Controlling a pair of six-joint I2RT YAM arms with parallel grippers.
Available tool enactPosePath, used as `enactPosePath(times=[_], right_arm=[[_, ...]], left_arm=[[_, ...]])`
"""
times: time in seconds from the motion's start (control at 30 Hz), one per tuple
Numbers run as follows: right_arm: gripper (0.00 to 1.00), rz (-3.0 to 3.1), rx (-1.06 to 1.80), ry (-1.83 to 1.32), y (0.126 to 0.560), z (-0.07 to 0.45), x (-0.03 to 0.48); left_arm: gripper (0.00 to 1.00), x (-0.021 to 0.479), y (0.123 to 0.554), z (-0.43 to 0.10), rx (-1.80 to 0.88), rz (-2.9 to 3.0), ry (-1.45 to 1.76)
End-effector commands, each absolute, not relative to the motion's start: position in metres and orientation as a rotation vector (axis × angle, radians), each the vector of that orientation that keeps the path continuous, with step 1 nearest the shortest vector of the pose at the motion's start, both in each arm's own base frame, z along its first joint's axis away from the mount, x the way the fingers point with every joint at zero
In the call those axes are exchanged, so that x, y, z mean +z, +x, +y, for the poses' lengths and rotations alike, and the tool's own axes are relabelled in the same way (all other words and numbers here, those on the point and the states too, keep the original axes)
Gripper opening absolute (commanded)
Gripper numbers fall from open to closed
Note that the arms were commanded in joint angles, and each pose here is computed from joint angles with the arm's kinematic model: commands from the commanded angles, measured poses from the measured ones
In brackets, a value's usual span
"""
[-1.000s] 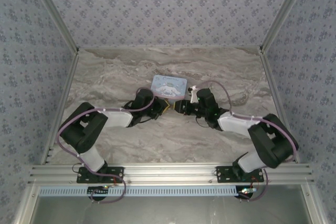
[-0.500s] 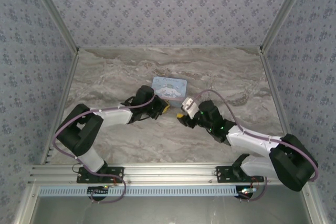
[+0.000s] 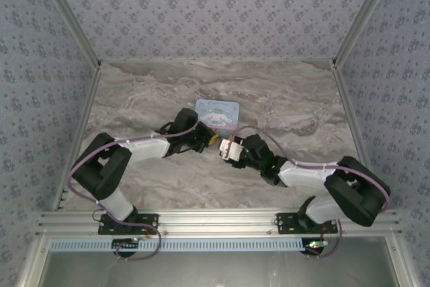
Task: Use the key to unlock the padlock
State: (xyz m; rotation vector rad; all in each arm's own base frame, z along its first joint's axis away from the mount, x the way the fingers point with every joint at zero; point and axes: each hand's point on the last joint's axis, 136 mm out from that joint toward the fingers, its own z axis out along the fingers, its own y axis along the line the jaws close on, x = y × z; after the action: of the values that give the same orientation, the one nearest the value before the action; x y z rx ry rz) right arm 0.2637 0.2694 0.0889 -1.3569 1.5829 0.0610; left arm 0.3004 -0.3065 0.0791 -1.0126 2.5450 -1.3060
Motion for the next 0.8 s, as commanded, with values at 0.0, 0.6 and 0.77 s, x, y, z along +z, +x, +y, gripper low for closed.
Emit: enactPosePath(times=[0.0, 0.6, 0.77], right_arm=[[0.51, 1.498, 0.005, -1.303, 0.281, 0.283, 0.113], [0.28, 1.503, -0.019, -1.250, 0.303, 0.302, 0.102], [0.21, 1.517, -0.012, -1.228, 0.305, 0.302, 0.101]], left_arm=[[0.00, 0.107, 0.304, -0.317, -1.398, 2.506, -0.984], [0.00, 0.109, 0.303, -0.320, -1.424, 2.507, -0.980], [0.00, 0.108, 0.303, -0.320, -1.426, 2.510, -0.985]])
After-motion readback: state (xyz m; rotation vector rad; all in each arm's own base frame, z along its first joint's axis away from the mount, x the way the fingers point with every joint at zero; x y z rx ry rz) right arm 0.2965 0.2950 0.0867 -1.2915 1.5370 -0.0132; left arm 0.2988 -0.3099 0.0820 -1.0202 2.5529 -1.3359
